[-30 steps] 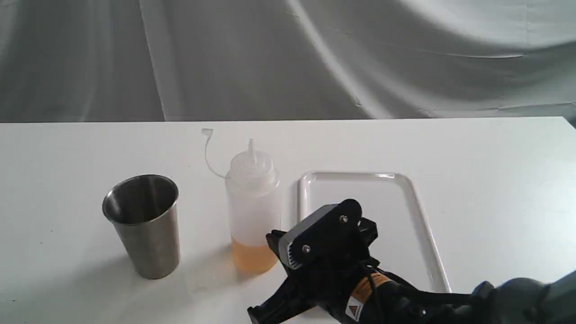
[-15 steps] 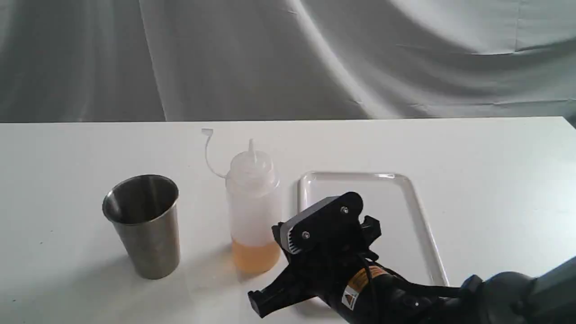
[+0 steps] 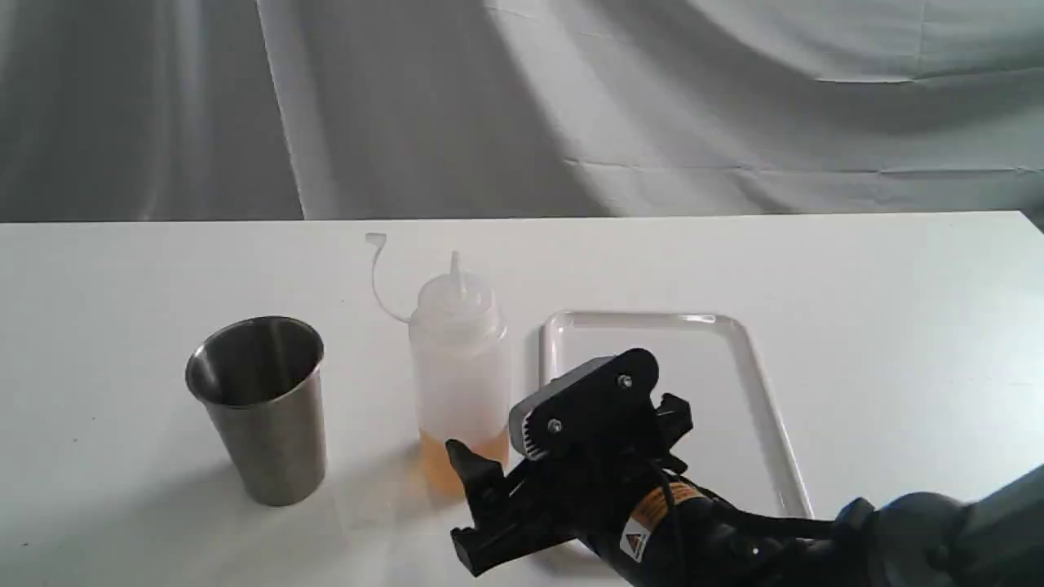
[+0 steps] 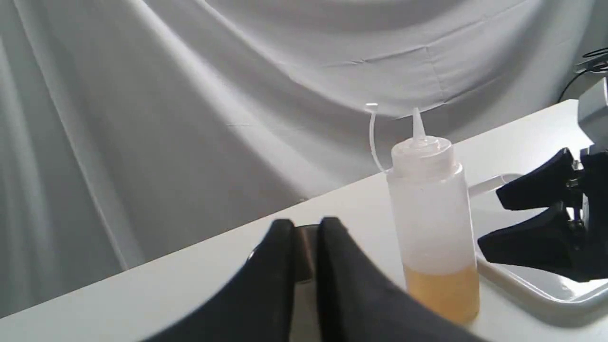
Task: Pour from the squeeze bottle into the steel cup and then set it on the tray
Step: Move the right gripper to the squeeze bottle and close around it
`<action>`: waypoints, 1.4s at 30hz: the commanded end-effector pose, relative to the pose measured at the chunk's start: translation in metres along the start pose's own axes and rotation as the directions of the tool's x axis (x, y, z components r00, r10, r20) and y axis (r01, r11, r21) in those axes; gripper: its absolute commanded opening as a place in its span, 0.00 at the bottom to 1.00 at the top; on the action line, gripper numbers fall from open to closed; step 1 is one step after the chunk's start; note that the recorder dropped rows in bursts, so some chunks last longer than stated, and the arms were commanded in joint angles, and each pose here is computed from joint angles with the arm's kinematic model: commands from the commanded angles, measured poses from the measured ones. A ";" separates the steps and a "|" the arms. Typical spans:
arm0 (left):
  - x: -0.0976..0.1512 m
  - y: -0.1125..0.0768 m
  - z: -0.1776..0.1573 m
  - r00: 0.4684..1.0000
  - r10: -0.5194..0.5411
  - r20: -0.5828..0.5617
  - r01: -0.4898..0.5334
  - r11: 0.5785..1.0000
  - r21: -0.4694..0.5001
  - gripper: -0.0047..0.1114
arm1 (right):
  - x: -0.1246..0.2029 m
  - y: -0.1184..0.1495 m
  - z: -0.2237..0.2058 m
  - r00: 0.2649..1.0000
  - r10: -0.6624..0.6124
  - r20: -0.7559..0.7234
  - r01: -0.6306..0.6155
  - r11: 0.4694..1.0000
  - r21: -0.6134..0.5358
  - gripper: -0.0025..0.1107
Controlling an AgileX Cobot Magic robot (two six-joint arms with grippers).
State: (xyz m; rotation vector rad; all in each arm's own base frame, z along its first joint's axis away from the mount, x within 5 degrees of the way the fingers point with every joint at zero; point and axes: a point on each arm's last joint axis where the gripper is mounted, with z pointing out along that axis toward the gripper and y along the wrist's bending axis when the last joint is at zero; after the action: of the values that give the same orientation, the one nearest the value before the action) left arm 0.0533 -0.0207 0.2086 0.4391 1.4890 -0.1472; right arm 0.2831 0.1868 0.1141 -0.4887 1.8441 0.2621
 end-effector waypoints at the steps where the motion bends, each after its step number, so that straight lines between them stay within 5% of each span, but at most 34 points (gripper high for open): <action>1: 0.001 0.000 0.000 1.000 -0.003 -0.005 0.003 1.000 0.000 0.11 | -0.001 0.002 0.001 1.000 -0.008 0.002 0.008 1.000 -0.008 0.73; 17: 0.001 0.000 0.000 1.000 -0.003 -0.005 0.003 1.000 0.000 0.11 | -0.021 0.006 0.022 0.999 0.010 -0.048 -0.011 0.999 -0.031 0.73; 42: 0.001 0.000 0.000 1.000 -0.003 -0.005 0.003 1.000 0.000 0.11 | 0.002 0.003 0.043 1.000 0.009 -0.001 -0.009 1.000 0.012 0.73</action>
State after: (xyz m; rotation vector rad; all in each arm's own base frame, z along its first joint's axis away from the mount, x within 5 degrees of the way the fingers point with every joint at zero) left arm 0.0533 -0.0207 0.2086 0.4391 1.4890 -0.1472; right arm 0.3123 0.2067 0.0995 -0.4717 1.8605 0.2656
